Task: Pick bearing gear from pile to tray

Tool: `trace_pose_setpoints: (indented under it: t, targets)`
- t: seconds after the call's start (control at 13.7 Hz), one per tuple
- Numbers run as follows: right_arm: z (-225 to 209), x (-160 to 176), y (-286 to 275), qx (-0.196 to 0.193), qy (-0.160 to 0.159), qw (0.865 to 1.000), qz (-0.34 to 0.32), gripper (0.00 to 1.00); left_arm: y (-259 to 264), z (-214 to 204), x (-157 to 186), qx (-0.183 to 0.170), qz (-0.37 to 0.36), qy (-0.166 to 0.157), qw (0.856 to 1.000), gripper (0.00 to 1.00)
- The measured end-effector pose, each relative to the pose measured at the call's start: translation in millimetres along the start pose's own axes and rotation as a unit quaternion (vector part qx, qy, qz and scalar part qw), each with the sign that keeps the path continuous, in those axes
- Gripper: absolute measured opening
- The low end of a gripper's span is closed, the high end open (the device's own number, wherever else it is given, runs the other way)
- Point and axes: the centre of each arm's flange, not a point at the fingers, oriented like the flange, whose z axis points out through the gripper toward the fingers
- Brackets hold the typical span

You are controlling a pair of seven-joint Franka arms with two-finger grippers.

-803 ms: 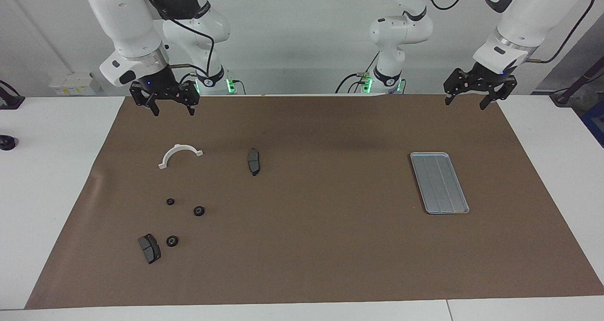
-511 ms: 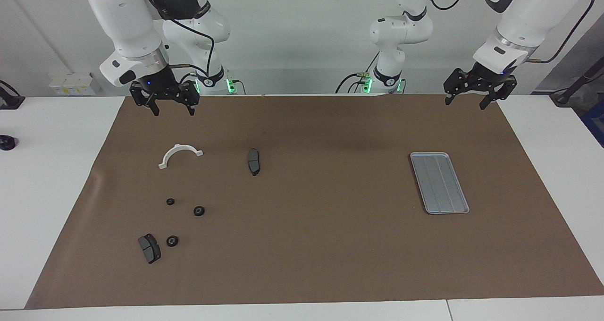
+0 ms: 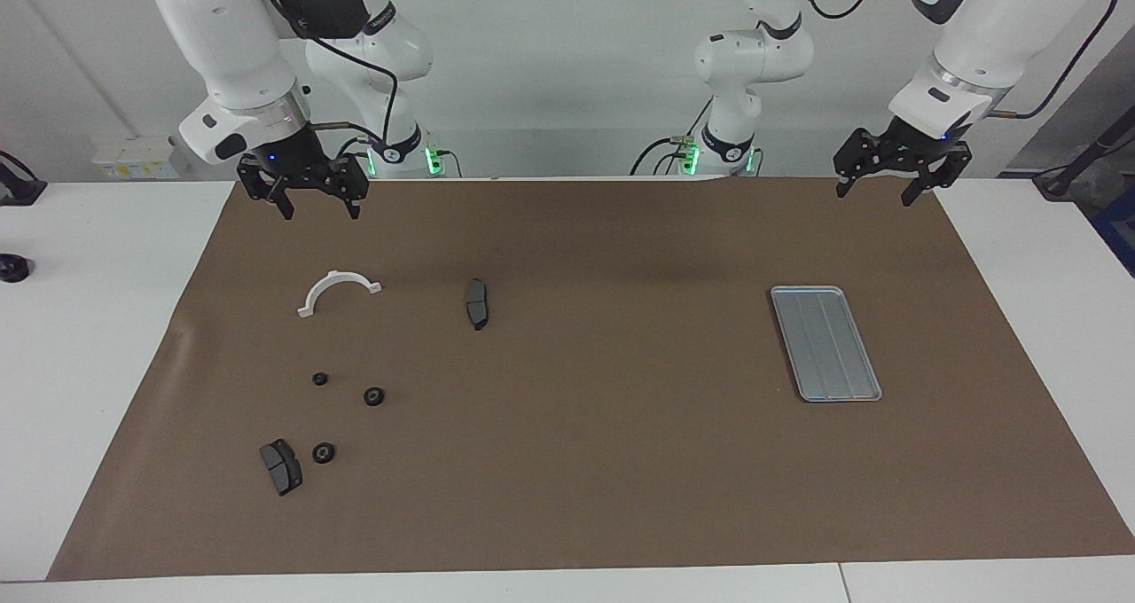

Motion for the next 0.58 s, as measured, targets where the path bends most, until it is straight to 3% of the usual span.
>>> trace_pose_setpoints:
  t: [0.58]
  targets:
    - [45, 23, 1, 0.002, 0.033, 0.999, -0.043, 1.0, 0, 0, 0, 0.0, 0.0, 0.0, 1.0, 1.0]
